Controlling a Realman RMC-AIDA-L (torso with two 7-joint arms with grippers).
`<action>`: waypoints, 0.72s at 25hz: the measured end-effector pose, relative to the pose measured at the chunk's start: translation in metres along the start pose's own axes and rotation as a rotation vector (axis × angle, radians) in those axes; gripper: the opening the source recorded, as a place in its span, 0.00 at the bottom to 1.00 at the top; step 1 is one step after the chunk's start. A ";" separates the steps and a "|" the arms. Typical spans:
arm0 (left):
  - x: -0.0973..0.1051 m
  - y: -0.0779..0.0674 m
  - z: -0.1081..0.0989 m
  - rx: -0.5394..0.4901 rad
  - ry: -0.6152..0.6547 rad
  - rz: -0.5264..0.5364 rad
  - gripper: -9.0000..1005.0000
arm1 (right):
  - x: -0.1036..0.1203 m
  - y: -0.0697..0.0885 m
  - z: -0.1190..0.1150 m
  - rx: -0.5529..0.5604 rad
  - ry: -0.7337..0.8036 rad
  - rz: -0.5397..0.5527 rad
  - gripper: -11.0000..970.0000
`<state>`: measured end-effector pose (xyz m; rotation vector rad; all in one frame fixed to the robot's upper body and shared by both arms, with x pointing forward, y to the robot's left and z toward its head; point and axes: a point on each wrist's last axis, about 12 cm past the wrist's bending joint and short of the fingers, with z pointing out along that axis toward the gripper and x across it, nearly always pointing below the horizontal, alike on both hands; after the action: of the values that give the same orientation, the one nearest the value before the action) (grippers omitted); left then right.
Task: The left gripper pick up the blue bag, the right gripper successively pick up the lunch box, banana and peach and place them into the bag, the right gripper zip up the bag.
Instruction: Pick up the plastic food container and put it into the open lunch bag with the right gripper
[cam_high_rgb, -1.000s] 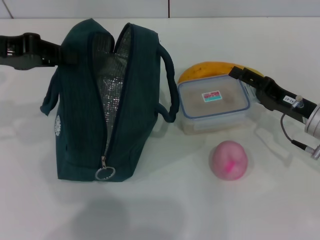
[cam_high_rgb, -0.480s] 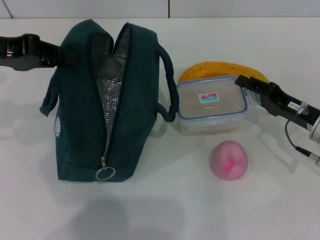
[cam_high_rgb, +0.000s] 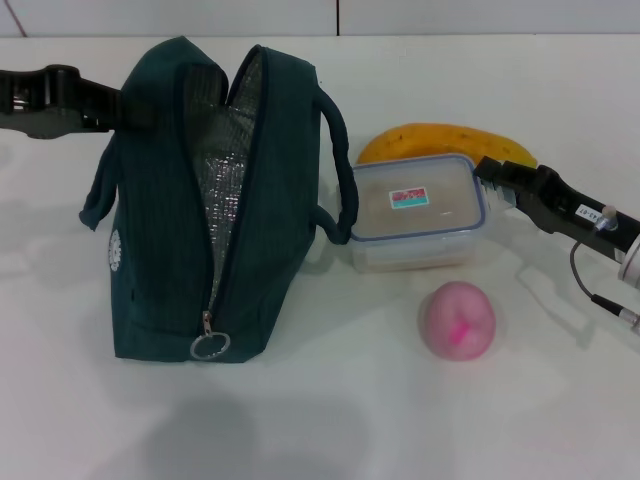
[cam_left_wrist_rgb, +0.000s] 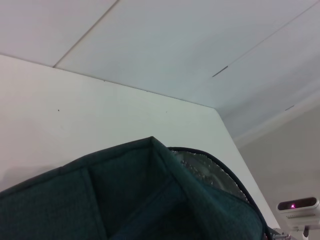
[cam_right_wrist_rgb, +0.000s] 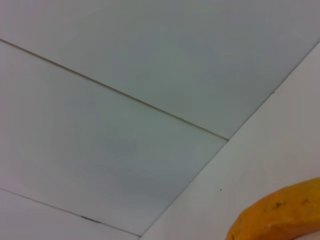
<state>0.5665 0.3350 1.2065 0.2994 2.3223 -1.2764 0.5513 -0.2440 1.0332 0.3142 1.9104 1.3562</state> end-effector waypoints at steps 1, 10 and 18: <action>0.000 0.000 0.000 0.000 0.000 0.000 0.05 | 0.000 0.000 -0.001 -0.001 0.000 0.000 0.24; 0.000 -0.002 0.001 0.011 0.001 0.004 0.05 | 0.002 0.000 -0.004 -0.018 -0.002 -0.020 0.13; 0.000 -0.002 0.001 0.016 0.007 0.002 0.05 | 0.000 0.003 -0.013 -0.068 -0.067 -0.032 0.12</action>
<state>0.5660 0.3329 1.2071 0.3121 2.3184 -1.2953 0.5419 -0.2521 1.0378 0.2903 1.8028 1.3694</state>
